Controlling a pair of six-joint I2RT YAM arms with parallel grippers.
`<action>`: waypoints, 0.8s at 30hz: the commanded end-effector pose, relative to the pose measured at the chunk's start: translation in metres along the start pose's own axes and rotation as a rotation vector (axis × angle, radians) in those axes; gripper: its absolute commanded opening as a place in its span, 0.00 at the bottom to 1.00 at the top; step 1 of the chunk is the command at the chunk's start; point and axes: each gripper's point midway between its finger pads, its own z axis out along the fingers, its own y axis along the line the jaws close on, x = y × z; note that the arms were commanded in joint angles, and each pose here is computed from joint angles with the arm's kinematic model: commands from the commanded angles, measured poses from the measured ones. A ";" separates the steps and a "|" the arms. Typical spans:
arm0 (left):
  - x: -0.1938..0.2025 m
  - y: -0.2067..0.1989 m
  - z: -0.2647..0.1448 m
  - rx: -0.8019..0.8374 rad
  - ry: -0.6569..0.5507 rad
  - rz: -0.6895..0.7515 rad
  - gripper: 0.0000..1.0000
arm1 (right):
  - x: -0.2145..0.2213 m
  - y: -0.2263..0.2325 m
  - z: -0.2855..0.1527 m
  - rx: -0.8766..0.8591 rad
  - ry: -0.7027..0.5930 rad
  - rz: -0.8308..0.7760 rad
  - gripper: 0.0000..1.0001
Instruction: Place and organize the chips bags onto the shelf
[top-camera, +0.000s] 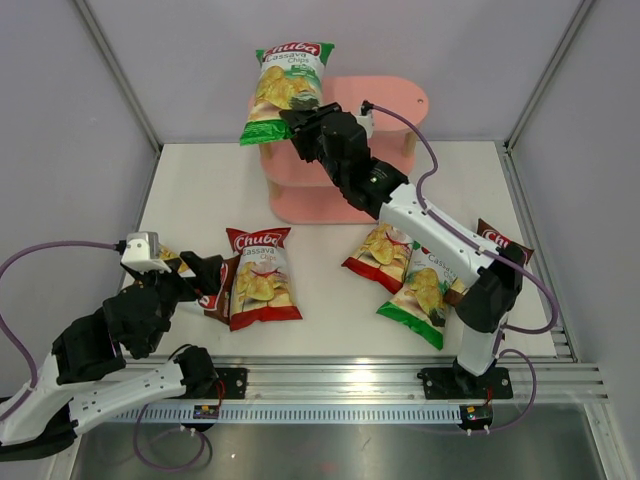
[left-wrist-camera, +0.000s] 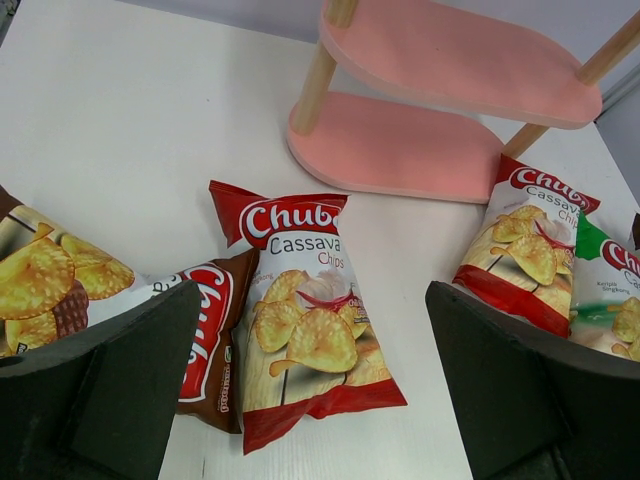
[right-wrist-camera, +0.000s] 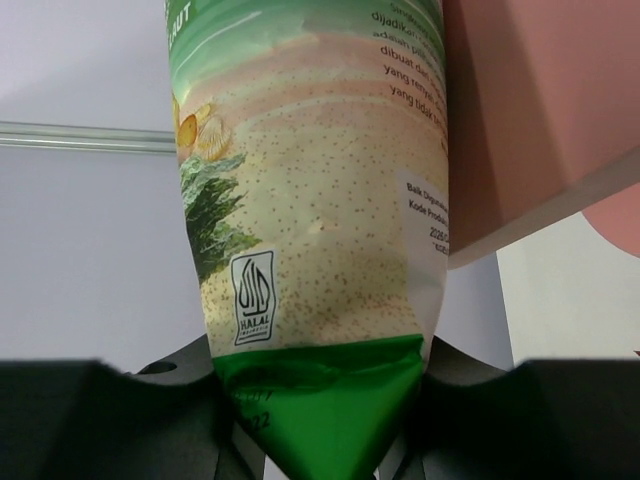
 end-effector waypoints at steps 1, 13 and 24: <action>-0.006 0.006 0.000 -0.029 -0.035 -0.028 0.99 | -0.015 0.017 0.003 -0.027 -0.046 0.032 0.44; -0.005 0.004 0.002 -0.029 -0.032 -0.023 0.99 | -0.010 0.013 0.012 -0.014 -0.009 0.022 0.57; -0.006 0.003 0.002 -0.029 -0.033 -0.030 0.99 | -0.021 0.013 -0.024 -0.025 -0.006 0.014 0.81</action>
